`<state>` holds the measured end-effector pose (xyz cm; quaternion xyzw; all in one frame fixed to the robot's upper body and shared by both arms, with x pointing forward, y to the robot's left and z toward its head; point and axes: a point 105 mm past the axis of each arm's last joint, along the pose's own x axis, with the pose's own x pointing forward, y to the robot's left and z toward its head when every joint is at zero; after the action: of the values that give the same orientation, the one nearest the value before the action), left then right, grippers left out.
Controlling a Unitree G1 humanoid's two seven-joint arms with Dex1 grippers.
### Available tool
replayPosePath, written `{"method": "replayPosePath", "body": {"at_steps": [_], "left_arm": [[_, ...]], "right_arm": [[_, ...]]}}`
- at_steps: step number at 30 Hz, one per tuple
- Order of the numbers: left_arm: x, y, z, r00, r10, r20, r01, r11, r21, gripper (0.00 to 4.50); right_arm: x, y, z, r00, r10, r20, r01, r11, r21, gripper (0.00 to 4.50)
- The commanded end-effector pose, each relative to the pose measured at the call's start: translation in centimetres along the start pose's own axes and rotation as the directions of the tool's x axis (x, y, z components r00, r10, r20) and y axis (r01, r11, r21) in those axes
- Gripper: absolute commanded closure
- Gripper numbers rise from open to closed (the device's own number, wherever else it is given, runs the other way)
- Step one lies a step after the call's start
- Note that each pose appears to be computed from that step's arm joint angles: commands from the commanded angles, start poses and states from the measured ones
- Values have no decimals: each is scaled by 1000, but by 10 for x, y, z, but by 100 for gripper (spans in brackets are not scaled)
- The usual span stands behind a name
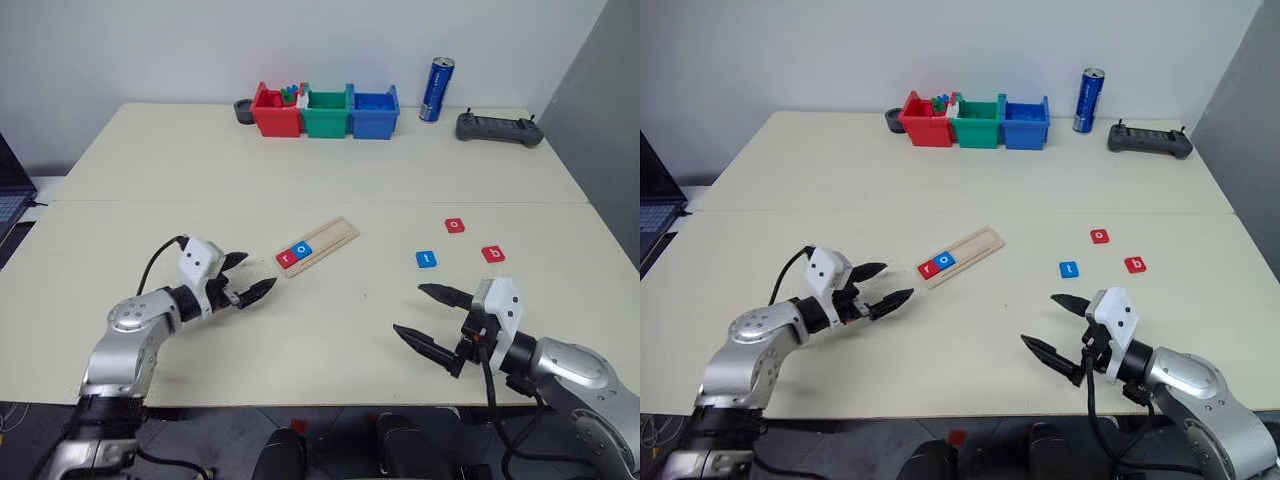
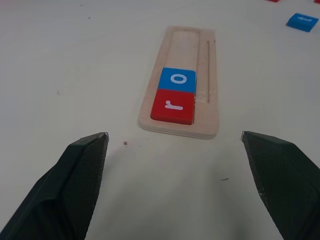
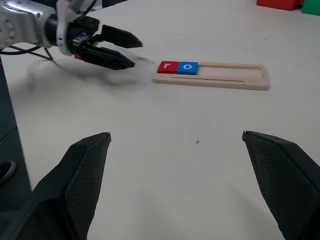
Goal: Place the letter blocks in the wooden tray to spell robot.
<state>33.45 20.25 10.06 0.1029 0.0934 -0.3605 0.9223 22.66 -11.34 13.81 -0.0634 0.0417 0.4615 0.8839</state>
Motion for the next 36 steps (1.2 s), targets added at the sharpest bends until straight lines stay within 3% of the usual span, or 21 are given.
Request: {"method": "replayPosePath", "body": {"at_steps": [1, 16, 27, 31, 36], "left_arm": [[15, -1, 13, 999, -46, 11, 46, 998, 41, 0], [47, -1, 22, 989, -91, -119, 103, 989, 106, 0], [54, -4, 7, 941, -140, -308, 165, 985, 58, 0], [53, -5, 1, 927, -153, -342, 188, 980, 70, 113], [49, -14, 10, 927, -233, -293, 290, 942, 167, 113]], "right_arm": [[0, 13, 13, 998, 65, 21, -64, 997, -46, 2], [5, 23, 22, 993, 111, 47, -108, 992, -63, 2], [11, 25, 35, 989, 131, 69, -127, 990, -64, 2], [12, 26, 36, 988, 134, 73, -129, 990, -60, 0], [11, 26, 35, 990, 132, 53, -129, 990, -61, 0]]}}
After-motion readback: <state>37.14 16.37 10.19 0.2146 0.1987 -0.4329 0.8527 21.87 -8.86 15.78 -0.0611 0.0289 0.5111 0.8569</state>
